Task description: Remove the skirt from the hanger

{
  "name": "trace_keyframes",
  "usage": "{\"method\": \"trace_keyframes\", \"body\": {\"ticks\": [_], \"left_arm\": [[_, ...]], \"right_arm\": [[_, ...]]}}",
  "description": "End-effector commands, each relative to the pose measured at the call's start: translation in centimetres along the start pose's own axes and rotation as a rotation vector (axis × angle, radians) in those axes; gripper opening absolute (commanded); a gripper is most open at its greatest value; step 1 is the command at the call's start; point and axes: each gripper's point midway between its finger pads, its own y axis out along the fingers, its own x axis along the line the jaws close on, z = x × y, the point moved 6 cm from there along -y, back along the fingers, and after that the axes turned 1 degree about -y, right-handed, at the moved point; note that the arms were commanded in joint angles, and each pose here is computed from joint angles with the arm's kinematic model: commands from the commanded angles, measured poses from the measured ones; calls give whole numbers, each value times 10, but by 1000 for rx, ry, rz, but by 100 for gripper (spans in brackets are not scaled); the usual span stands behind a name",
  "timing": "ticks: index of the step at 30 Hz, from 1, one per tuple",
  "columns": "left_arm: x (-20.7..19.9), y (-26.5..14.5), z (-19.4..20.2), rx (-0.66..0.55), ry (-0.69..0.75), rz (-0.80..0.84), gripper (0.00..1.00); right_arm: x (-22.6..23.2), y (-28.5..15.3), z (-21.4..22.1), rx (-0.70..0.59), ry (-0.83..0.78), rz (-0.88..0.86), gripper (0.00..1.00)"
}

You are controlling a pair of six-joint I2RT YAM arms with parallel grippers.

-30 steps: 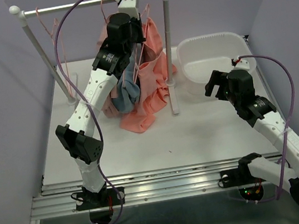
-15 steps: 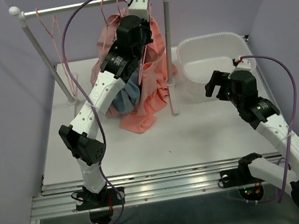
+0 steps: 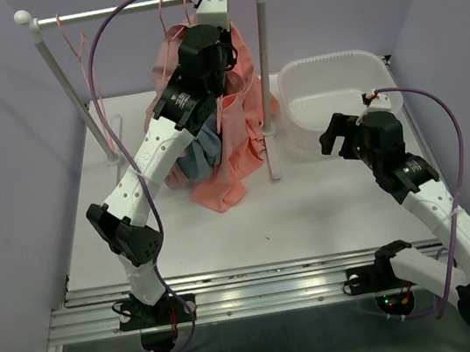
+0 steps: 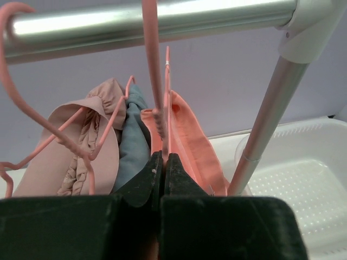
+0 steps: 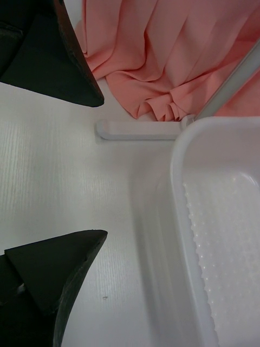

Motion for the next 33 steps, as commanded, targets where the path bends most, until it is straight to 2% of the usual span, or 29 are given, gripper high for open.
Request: {"method": "trace_keyframes", "body": {"ticks": [1,5,6,10,15,17,19,20,21,22,28,32,33], "left_arm": [[22,-49,-92,-280,-139,5,0],[18,-54,-83,-263,-120,50,0],[19,-58,-89,-292,-133,51,0],[22,-62,-85,-284,-132,25,0],[24,-72,-62,-250,-160,32,0],[22,-73,-41,-218,-166,38,0],[26,-86,-40,-225,-223,41,0],[23,-86,-20,-187,-214,49,0],[27,-97,-25,-214,-256,50,0],[26,-100,-9,-191,-258,53,0],[29,-127,15,-175,-351,102,0],[29,-135,36,-147,-386,97,0],[32,-139,33,-163,-402,94,0]], "right_arm": [[4,1,-4,-34,-9,-34,100],[5,2,-2,-27,-13,-43,100],[4,3,-1,-25,-16,-37,100],[4,6,1,-14,-18,-36,100],[10,5,4,5,-56,-104,100],[18,5,8,18,-89,-190,100],[30,0,12,43,-123,-314,100],[33,-1,14,50,-134,-350,100],[40,-4,17,66,-154,-424,100],[45,-5,20,78,-165,-462,100],[83,-20,49,127,-302,-736,100],[119,-34,68,83,-421,-891,100],[128,-34,66,32,-460,-918,100]]}}
